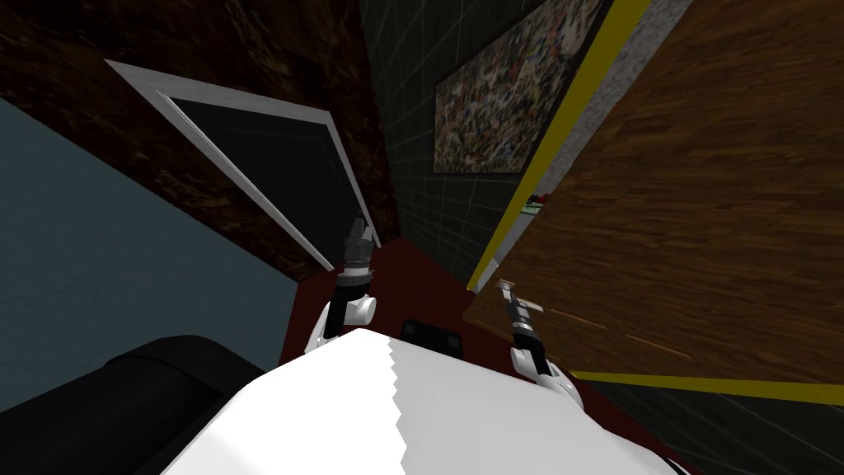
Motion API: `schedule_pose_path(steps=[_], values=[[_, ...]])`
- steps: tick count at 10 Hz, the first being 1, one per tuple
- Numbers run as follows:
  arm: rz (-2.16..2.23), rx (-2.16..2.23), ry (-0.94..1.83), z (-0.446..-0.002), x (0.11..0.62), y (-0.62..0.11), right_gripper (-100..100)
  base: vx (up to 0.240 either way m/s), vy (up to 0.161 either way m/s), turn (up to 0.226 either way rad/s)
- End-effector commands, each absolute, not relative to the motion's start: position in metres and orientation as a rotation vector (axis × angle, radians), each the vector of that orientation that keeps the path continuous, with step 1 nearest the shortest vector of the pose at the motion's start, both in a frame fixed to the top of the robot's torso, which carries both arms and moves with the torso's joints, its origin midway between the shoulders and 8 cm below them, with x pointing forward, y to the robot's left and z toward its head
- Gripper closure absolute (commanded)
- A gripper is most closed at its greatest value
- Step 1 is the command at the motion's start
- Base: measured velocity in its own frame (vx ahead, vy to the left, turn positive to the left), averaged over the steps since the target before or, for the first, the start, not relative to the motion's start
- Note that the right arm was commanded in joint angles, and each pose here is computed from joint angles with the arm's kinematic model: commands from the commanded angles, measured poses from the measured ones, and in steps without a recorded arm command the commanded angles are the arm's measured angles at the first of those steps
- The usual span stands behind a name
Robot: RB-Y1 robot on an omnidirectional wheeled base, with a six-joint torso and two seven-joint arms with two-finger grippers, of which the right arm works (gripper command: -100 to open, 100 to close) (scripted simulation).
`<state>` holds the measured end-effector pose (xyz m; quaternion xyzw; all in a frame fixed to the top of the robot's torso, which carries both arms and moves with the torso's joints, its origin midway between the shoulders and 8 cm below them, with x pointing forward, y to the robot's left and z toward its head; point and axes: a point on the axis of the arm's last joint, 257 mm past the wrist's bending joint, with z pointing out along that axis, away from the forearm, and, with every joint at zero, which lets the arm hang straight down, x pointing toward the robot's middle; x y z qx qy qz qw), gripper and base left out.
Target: Pull the door open
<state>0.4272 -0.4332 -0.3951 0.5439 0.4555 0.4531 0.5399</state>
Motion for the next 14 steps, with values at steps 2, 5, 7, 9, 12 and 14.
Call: schedule_pose_path(steps=[2, 5, 7, 9, 12, 14], values=[[1.106, 1.272, 1.11, -0.394, 0.422, -0.43, 100, -0.221, -0.058, 0.117], [1.142, 1.249, 1.143, -0.393, 0.415, -0.426, 100, -0.23, -0.053, 0.084], [1.167, 1.235, 1.167, -0.393, 0.41, -0.423, 100, -0.244, -0.046, 0.092], [1.17, 1.237, 1.174, -0.394, 0.409, -0.42, 100, -0.144, -0.042, 0.035], [1.2, 1.216, 1.206, -0.395, 0.392, -0.42, 100, -0.175, -0.063, 0.135], [1.21, 1.209, 1.215, -0.395, 0.386, -0.42, 100, -0.127, -0.024, 0.042]])
